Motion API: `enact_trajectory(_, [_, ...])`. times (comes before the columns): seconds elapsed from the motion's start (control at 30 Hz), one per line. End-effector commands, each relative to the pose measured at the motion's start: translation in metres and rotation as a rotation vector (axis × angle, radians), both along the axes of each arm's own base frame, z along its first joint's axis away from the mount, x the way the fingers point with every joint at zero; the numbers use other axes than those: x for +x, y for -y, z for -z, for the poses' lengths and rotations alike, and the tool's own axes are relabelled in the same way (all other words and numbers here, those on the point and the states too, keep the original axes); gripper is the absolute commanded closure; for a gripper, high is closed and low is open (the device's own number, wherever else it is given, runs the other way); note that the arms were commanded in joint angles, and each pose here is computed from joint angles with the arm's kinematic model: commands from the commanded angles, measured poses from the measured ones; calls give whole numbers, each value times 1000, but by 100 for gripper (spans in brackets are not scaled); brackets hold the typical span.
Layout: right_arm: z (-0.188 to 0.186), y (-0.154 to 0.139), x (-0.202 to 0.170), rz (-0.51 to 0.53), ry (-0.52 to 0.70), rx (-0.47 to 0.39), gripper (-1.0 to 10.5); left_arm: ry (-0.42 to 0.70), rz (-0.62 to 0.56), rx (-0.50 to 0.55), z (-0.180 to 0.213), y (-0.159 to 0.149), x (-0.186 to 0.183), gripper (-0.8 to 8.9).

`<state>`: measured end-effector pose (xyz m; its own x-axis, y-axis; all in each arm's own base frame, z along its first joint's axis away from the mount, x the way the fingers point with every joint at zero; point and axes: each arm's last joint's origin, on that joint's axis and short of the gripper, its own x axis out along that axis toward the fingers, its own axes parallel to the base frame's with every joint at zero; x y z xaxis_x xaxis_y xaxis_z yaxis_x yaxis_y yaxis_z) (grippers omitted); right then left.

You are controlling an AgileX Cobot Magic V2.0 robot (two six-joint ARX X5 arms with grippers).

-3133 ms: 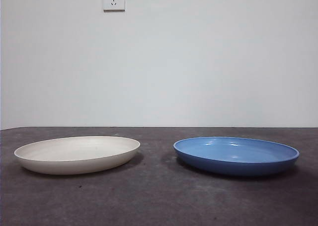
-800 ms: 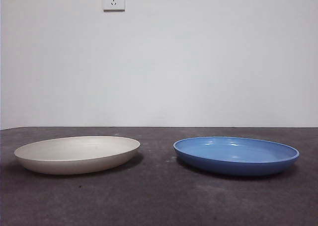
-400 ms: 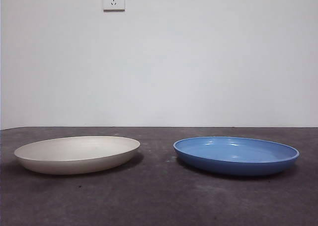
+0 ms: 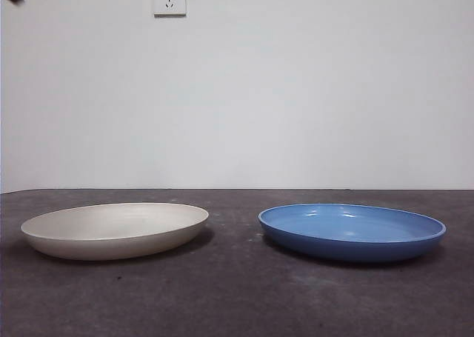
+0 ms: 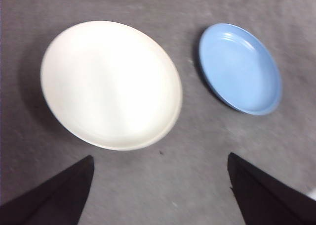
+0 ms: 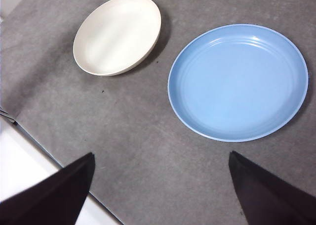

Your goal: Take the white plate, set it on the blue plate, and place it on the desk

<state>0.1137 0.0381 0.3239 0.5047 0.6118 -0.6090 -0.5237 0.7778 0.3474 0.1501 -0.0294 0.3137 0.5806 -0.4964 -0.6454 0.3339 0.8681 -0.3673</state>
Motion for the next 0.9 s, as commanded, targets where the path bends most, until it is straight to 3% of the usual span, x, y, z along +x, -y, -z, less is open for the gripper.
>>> enact_trajectory(0.03, [-6, -1, 0, -7, 23, 6, 512, -11, -32, 13, 0, 2, 18, 377])
enact_trajectory(0.43, [-6, -1, 0, -4, 25, 3, 513, -95, -141, 137, 48, 9, 98, 382])
enact_trajectory(0.9, [-6, 0, 1, 16, 33, -18, 513, -210, -178, 217, 111, 14, 147, 418])
